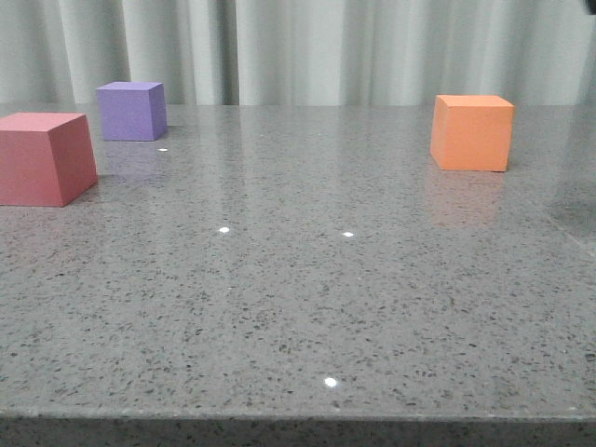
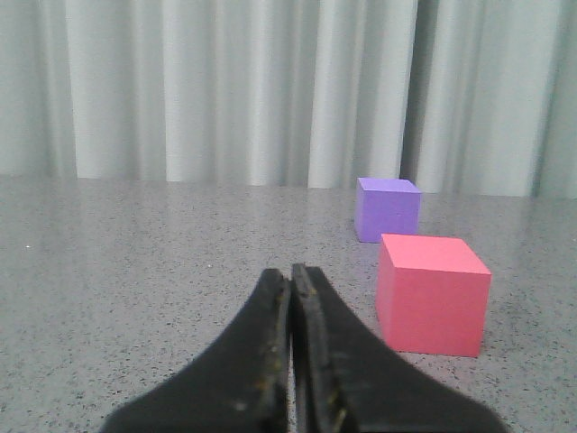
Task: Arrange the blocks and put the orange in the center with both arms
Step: 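Lower the open right gripper over the orange cube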
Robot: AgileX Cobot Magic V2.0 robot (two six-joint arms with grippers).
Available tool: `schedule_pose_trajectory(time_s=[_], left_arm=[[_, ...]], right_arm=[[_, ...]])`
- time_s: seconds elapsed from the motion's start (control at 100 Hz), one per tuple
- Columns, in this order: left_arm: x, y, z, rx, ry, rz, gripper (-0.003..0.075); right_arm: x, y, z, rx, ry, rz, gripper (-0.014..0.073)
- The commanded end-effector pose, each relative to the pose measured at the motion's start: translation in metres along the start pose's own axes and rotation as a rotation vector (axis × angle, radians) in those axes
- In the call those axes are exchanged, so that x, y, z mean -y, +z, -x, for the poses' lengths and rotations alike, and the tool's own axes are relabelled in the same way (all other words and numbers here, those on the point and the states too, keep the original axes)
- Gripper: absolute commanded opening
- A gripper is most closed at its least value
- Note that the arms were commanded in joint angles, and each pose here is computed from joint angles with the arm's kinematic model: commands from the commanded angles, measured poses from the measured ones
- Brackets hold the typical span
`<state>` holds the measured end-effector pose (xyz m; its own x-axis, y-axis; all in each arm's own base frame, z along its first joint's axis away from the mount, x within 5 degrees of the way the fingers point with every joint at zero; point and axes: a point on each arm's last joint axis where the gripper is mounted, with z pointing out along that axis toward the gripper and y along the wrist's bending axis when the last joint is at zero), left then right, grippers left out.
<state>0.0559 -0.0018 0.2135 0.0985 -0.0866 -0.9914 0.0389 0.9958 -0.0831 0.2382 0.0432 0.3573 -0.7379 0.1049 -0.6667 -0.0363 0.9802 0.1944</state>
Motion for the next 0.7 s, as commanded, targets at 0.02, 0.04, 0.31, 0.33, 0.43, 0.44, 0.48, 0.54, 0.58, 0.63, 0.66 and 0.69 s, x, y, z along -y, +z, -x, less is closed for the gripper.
schedule_pose_trajectory(time_s=[0.02, 0.04, 0.31, 0.33, 0.43, 0.44, 0.48, 0.54, 0.58, 0.63, 0.66, 0.69], left_arm=[[0.000, -0.002, -0.005, 0.070, -0.003, -0.012, -0.0020], [0.000, -0.002, -0.005, 0.070, -0.003, -0.012, -0.0020], [0.000, -0.002, -0.005, 0.070, -0.003, -0.012, -0.0020], [0.000, -0.002, -0.005, 0.070, -0.003, -0.012, -0.0020], [0.000, -0.002, -0.005, 0.070, -0.003, -0.012, -0.0020], [0.000, -0.002, -0.005, 0.070, -0.003, -0.012, -0.0020], [0.000, -0.002, -0.005, 0.070, -0.003, -0.012, -0.0020], [0.000, -0.002, -0.005, 0.070, -0.003, -0.012, -0.0020], [0.000, -0.002, -0.005, 0.070, -0.003, -0.012, -0.0020], [0.000, -0.002, -0.005, 0.070, -0.003, -0.012, -0.0020], [0.000, -0.002, -0.005, 0.070, -0.003, -0.012, -0.0020], [0.000, -0.002, -0.005, 0.070, -0.003, -0.012, -0.0020]], right_arm=[[-0.013, 0.010, 0.033, 0.069, -0.025, 0.033, 0.0591], [-0.015, 0.016, 0.035, 0.055, -0.029, 0.032, 0.0591], [-0.023, 0.068, 0.077, 0.002, -0.071, -0.010, 0.0591], [-0.023, 0.071, 0.080, 0.004, -0.071, -0.010, 0.0591], [-0.025, 0.083, 0.090, 0.008, -0.071, -0.009, 0.0591], [-0.026, 0.083, 0.092, 0.011, -0.071, -0.008, 0.0591], [-0.026, 0.089, 0.094, 0.006, -0.071, -0.009, 0.0591], [-0.027, 0.096, 0.097, 0.002, -0.071, -0.010, 0.0591], [-0.027, 0.099, 0.099, -0.002, -0.071, -0.011, 0.0591], [-0.027, 0.104, 0.099, -0.009, -0.071, -0.012, 0.0591], [-0.027, 0.108, 0.099, -0.018, -0.071, -0.014, 0.0591], [-0.027, 0.111, 0.098, -0.023, -0.071, -0.015, 0.0591]])
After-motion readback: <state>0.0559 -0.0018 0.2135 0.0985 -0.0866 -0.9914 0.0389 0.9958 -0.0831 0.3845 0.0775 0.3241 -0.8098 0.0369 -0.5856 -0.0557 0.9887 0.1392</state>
